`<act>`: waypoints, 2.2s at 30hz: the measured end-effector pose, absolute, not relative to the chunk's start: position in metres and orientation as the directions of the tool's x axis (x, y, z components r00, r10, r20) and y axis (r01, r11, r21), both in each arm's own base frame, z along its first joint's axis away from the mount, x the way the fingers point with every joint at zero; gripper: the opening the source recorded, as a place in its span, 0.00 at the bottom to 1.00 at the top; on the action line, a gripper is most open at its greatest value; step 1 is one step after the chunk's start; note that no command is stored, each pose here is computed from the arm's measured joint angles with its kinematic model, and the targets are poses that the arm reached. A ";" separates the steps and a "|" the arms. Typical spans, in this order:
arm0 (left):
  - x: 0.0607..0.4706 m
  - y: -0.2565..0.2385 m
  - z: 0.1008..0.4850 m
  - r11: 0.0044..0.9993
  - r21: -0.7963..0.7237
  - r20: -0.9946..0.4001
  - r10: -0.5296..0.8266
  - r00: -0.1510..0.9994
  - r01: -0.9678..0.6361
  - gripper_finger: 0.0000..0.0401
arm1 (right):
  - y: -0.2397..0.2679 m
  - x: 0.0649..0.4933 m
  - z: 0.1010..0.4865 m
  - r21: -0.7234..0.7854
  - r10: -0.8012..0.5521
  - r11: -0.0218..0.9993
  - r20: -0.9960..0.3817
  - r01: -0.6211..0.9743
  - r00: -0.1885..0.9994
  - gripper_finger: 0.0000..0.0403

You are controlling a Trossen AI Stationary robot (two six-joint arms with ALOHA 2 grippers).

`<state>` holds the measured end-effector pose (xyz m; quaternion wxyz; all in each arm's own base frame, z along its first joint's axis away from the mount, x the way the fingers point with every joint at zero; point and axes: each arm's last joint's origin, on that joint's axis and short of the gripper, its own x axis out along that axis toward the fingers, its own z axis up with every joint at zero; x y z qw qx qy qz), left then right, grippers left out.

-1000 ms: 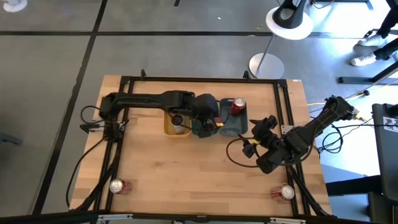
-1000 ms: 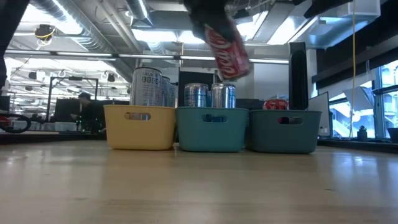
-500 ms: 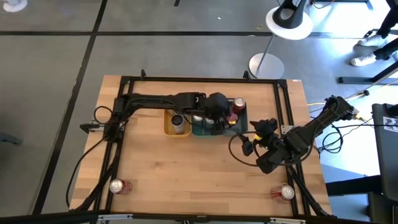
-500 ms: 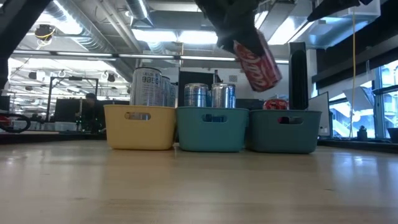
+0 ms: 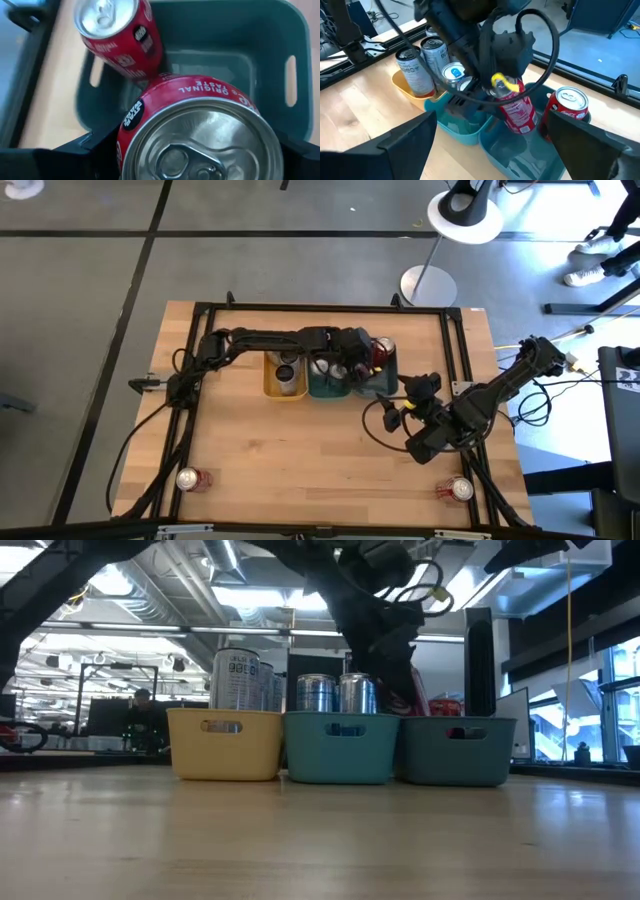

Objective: Sort soda cans
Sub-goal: Put the top red-white soda can into the blue bin

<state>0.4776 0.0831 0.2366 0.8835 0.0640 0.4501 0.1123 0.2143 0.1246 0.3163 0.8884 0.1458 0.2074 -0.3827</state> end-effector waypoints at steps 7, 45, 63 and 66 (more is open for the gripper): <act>0.480 0.096 0.229 0.971 0.151 -0.770 0.233 0.595 -0.184 0.77 | 0.126 0.216 0.314 0.099 -0.620 0.664 -0.480 0.741 0.620 0.93; 0.478 0.106 0.223 0.964 0.220 -0.760 0.265 0.594 -0.148 0.89 | 0.132 0.225 0.304 0.068 -0.631 0.668 -0.477 0.741 0.612 0.93; 0.446 0.078 0.308 0.964 0.231 -0.679 0.254 0.689 -0.129 0.89 | 0.133 0.225 0.303 0.071 -0.594 0.678 -0.535 0.732 0.602 0.93; 0.424 0.069 0.340 0.966 0.231 -0.662 0.247 0.707 -0.121 0.89 | 0.135 0.225 0.302 0.091 -0.557 0.684 -0.576 0.724 0.598 0.93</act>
